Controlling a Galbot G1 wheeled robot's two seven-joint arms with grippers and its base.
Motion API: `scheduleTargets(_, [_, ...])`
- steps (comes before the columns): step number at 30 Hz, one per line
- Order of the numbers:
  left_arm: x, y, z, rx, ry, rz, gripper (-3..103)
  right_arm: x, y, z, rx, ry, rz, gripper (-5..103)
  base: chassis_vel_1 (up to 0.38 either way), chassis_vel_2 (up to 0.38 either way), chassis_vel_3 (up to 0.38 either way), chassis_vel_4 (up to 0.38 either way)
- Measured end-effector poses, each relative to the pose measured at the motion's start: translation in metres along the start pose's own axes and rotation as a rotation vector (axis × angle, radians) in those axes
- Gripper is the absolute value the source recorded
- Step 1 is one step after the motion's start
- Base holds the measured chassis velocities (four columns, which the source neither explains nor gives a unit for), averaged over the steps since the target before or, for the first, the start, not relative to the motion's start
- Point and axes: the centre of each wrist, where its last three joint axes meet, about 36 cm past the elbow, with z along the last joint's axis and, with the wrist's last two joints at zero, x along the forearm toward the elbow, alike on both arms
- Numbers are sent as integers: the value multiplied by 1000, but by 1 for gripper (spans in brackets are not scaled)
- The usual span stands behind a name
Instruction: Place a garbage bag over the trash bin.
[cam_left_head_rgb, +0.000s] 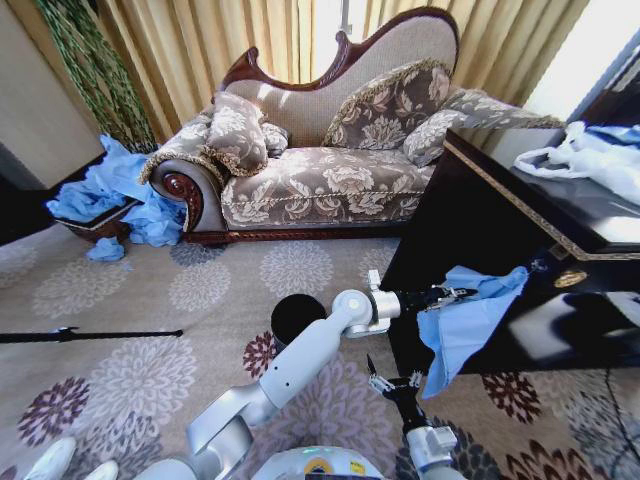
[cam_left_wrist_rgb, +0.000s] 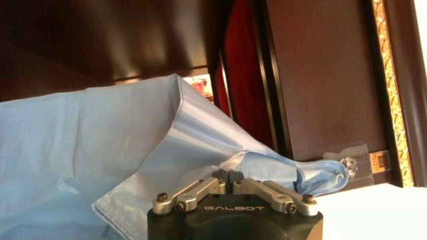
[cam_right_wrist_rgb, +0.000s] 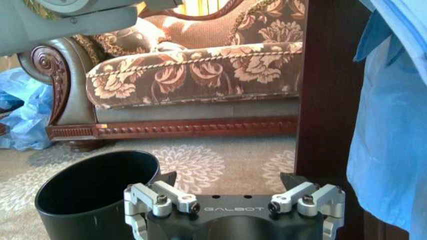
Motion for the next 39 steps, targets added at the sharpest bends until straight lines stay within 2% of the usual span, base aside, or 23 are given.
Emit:
scheduleTargets(6, [11, -1, -2, -17, -4, -21, 0, 0, 1, 0, -2, -1, 2, 100, 0, 0, 0, 0])
scheduleTargets(22, [73, 7, -3, -64, -18, -120, 0, 1, 4, 1, -5, -4, -1, 100, 0, 0, 0, 0])
scheduleTargets(39, [126, 13, -10, -81, -33, -207, 0, 1, 4, 3, -11, -6, -1, 100, 0, 0, 0, 0])
